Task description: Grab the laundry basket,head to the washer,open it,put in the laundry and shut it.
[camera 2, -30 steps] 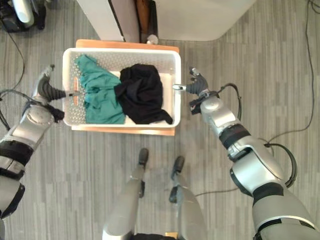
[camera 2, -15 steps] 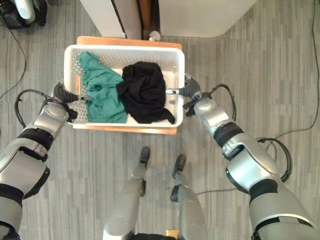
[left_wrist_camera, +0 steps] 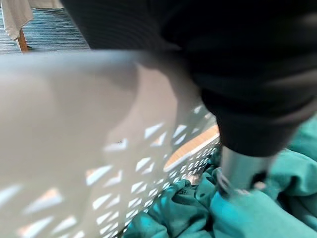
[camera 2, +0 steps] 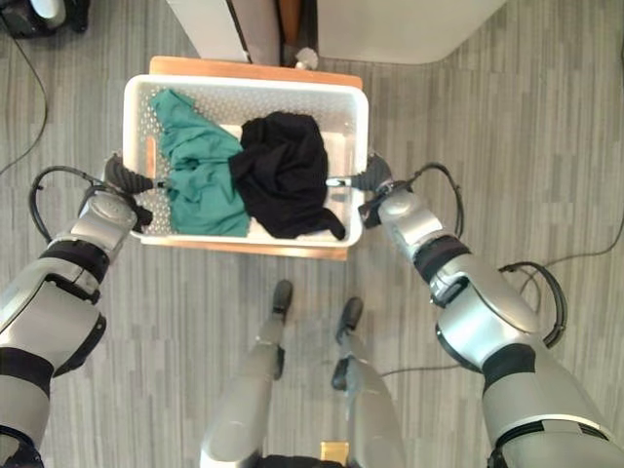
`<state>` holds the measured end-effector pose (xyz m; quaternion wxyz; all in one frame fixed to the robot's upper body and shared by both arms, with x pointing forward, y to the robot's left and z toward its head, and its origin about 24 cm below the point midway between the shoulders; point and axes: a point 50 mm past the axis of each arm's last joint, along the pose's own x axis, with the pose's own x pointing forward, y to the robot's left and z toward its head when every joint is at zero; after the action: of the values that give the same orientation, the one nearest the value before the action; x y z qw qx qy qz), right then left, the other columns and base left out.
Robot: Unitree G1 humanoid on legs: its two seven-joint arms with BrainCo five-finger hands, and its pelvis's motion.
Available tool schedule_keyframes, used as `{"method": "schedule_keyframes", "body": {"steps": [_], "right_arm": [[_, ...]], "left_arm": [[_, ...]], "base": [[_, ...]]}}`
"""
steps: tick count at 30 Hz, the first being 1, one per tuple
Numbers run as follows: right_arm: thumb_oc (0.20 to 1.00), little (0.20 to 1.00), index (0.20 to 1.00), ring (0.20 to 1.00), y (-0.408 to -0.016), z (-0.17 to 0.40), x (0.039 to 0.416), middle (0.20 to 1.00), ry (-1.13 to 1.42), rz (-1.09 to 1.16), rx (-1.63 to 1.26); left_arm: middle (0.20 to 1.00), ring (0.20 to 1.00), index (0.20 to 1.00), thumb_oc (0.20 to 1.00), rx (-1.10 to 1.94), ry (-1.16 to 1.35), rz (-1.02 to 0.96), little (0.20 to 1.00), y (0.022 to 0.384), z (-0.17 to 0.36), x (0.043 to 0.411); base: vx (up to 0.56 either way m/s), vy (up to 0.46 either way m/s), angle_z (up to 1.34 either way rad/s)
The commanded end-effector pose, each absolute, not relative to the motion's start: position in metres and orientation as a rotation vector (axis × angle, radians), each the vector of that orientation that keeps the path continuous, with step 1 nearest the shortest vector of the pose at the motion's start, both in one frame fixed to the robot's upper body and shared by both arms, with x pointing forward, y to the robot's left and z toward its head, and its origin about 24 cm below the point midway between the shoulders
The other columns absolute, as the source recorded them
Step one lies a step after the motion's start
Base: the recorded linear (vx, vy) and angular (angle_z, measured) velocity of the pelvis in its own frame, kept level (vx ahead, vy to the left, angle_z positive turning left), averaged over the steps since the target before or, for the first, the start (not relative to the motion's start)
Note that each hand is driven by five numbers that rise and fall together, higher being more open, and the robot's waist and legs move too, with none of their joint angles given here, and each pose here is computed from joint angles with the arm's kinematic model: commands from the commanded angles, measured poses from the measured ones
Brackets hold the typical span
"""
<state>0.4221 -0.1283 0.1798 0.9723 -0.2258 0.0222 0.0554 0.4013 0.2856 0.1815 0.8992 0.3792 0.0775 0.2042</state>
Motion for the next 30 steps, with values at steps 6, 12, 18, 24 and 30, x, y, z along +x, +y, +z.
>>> {"method": "schedule_keyframes", "body": {"steps": [6, 12, 18, 24, 30], "right_arm": [[0.200, 0.200, 0.200, 0.200, -0.134, 0.182, 0.426, 0.200, 0.068, 0.083, -0.518], [0.200, 0.200, 0.200, 0.200, -0.139, 0.158, 0.422, 0.200, 0.117, 0.071, -0.518], [0.200, 0.200, 0.200, 0.200, -0.147, 0.156, 0.415, 0.200, 0.080, 0.085, -0.475], [0.200, 0.200, 0.200, 0.200, -0.181, 0.146, 0.389, 0.200, 0.035, 0.123, -0.397], [0.200, 0.200, 0.200, 0.200, -0.255, 0.117, 0.329, 0.200, 0.104, 0.100, -0.378]], "left_arm": [[0.200, 0.200, 0.200, 0.200, 1.005, 0.126, 0.216, 0.200, 0.259, 0.173, 0.407], [0.200, 0.200, 0.200, 0.200, 1.100, 0.146, 0.148, 0.200, 0.246, 0.146, 0.404], [0.200, 0.200, 0.200, 0.200, 1.065, 0.015, 0.012, 0.200, 0.224, 0.145, 0.396], [0.200, 0.200, 0.200, 0.200, 0.801, -0.079, -0.189, 0.200, 0.200, 0.132, 0.362], [0.200, 0.200, 0.200, 0.200, 0.639, -0.055, -0.375, 0.200, 0.181, 0.106, 0.322]], "base": [[0.00, 0.000, 0.00], [0.00, 0.000, 0.00], [0.01, 0.007, 0.00], [0.07, 0.010, -0.06], [0.16, 0.025, -0.07]]}}
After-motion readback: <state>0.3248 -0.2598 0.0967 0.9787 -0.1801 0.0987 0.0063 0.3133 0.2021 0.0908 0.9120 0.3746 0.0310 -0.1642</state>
